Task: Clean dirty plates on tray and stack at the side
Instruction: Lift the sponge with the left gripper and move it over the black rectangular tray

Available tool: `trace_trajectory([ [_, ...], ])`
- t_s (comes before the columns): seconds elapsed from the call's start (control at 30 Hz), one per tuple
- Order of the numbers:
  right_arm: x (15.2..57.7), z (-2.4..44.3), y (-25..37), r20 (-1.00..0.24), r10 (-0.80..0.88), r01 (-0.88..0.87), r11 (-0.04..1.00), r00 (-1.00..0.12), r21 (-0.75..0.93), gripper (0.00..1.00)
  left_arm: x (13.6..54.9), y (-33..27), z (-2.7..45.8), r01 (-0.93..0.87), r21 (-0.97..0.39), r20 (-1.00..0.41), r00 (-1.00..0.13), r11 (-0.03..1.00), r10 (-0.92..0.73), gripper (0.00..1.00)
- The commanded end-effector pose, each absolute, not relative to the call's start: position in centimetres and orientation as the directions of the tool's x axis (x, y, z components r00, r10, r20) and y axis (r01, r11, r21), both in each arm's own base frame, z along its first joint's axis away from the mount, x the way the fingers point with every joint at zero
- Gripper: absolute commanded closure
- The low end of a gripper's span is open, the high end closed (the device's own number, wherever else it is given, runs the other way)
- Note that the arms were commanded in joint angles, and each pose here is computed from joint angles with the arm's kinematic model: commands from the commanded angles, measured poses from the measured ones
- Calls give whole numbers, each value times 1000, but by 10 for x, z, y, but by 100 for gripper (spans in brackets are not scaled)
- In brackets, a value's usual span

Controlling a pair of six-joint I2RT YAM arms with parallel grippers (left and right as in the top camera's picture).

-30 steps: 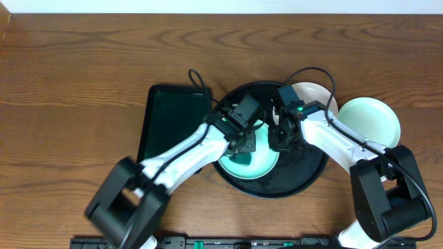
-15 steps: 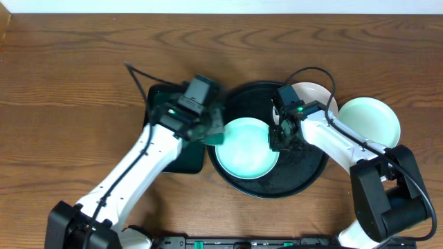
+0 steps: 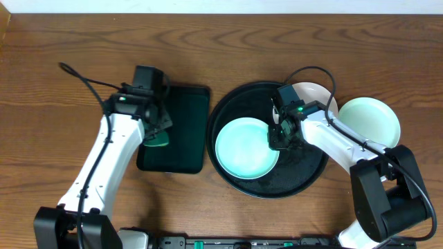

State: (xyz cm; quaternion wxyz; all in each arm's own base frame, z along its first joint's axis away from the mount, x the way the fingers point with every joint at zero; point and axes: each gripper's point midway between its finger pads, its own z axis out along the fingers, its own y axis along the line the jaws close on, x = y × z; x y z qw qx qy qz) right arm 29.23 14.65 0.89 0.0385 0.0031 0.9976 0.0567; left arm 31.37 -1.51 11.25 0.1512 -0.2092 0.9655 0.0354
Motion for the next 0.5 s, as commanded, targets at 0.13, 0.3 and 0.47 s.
trace_trajectory([
  [0.13,292,9,144,-81,10,2,995,-997,101,90,313,10,112,-456,39,-337,-844,889,-418,92],
  [0.3,289,9,147,-73,-2,-9,995,-997,97,94,320,9,113,-456,24,-359,-834,889,-419,93],
  [0.47,285,9,148,-60,14,8,995,-998,95,97,318,10,106,-456,27,-354,-836,889,-418,93],
])
